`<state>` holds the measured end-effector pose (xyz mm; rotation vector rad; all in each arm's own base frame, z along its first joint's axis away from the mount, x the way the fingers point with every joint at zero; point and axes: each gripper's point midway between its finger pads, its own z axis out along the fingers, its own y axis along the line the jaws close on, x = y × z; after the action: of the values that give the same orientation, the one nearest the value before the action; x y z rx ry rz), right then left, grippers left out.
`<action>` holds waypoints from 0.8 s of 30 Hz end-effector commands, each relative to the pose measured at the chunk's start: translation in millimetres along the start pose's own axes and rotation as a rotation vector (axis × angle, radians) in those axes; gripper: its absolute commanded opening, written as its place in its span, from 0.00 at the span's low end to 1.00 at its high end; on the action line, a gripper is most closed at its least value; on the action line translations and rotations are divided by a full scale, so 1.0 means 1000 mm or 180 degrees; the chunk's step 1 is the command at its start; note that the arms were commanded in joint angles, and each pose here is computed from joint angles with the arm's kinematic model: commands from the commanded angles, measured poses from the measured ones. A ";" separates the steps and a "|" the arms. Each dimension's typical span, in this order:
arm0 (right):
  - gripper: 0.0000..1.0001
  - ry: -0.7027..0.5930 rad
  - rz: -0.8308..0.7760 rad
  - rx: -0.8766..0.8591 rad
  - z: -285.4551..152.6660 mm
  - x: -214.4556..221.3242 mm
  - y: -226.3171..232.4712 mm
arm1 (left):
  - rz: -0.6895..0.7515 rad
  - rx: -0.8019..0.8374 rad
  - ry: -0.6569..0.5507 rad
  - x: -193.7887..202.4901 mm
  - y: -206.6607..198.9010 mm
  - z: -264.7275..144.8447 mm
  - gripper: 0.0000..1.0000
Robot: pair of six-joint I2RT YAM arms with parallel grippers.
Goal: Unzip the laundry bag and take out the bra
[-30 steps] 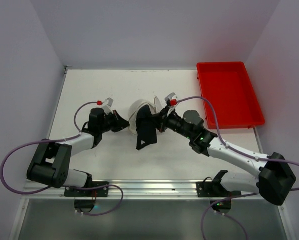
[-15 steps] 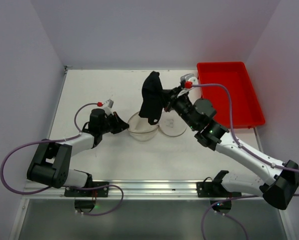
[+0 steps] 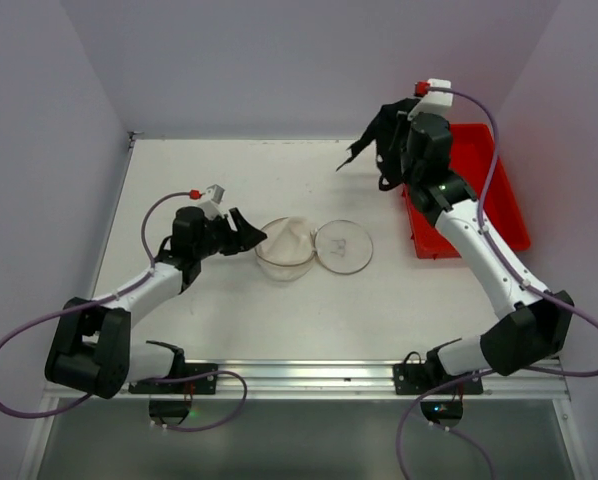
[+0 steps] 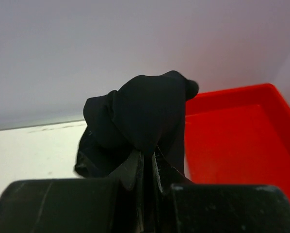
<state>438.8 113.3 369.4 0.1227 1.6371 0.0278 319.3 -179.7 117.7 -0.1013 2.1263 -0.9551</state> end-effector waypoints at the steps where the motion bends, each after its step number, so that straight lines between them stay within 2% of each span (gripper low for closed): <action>1: 0.00 0.0105 -0.0048 0.0548 0.011 -0.014 -0.050 | 0.0107 0.0134 -0.0033 -0.008 -0.015 -0.004 0.68; 2: 0.00 0.0271 -0.0088 0.0707 0.021 0.000 -0.071 | 0.0121 0.0139 -0.0034 -0.008 -0.016 -0.004 0.70; 8: 0.00 0.0445 -0.0109 0.1180 0.038 0.006 -0.122 | 0.0216 0.0027 -0.0200 -0.013 -0.010 -0.012 0.83; 15: 0.00 0.0628 -0.0108 0.1269 0.053 0.021 -0.149 | 0.0285 -0.0040 -0.0501 -0.018 -0.009 -0.028 0.86; 20: 0.00 0.0590 -0.0260 0.1506 0.043 0.008 -0.166 | 0.0340 -0.0128 -0.0570 -0.025 -0.008 -0.034 0.87; 24: 0.00 0.0650 -0.0325 0.1511 0.042 0.016 -0.170 | 0.0341 -0.0069 -0.0535 -0.023 -0.011 -0.034 0.87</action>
<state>475.4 -47.9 308.0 0.4090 1.8798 -0.4104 308.2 -159.3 148.3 -0.1092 1.9881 -0.8540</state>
